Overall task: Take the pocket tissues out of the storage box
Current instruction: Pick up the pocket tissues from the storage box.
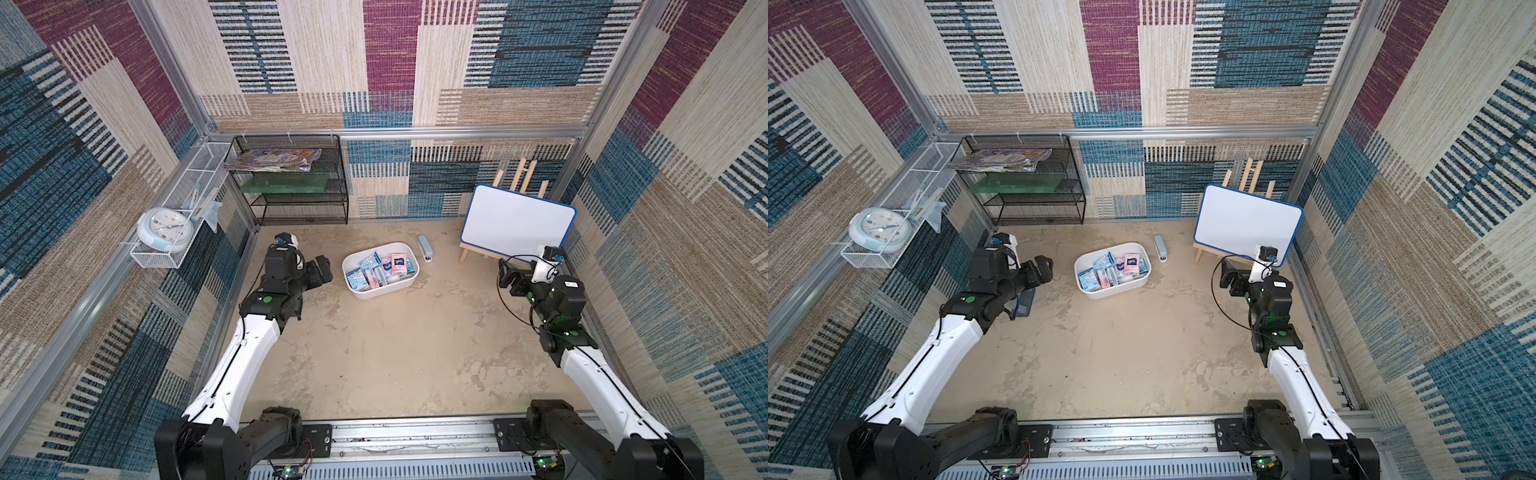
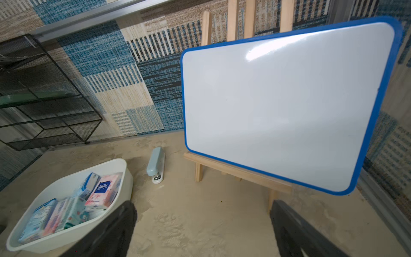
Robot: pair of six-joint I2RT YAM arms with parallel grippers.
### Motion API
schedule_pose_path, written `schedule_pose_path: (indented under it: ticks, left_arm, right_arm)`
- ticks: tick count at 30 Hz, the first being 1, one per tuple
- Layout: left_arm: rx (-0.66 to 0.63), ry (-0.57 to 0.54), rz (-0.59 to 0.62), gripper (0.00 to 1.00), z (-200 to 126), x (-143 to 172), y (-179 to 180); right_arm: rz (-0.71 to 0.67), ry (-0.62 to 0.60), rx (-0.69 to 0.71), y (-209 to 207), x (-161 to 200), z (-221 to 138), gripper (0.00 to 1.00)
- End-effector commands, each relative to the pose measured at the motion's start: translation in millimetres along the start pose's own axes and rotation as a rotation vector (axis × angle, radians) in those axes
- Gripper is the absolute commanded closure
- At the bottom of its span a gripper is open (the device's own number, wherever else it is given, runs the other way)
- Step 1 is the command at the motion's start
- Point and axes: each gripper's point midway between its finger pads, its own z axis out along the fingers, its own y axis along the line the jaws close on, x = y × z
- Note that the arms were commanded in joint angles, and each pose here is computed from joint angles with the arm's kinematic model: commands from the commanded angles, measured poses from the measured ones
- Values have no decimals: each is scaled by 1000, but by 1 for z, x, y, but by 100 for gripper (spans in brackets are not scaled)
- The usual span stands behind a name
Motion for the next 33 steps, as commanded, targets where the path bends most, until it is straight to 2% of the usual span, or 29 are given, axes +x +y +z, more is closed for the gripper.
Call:
schedule_pose_path:
  ticks: [1,10,17,21,25,33]
  left_arm:
    - [-7,105,13,0,9,18,-23]
    - [61,303,117,2,61,50,-114]
    - [61,448,192,4,98,79,-163]
    - [40,460,218,8,119,85,-177]
    - [-18,457,274,8,140,87,-177]
    - [-49,461,327,18,178,95,-180]
  right_arm:
    - [107,96,-30,10,22,-7,1]
    - [183,183,-2,14,41,-12,0]
    - [216,222,30,10,54,-10,0]
    - [228,221,43,8,56,-10,1]
    - [240,228,52,6,60,-10,1]
    - [238,221,69,3,61,-9,1]
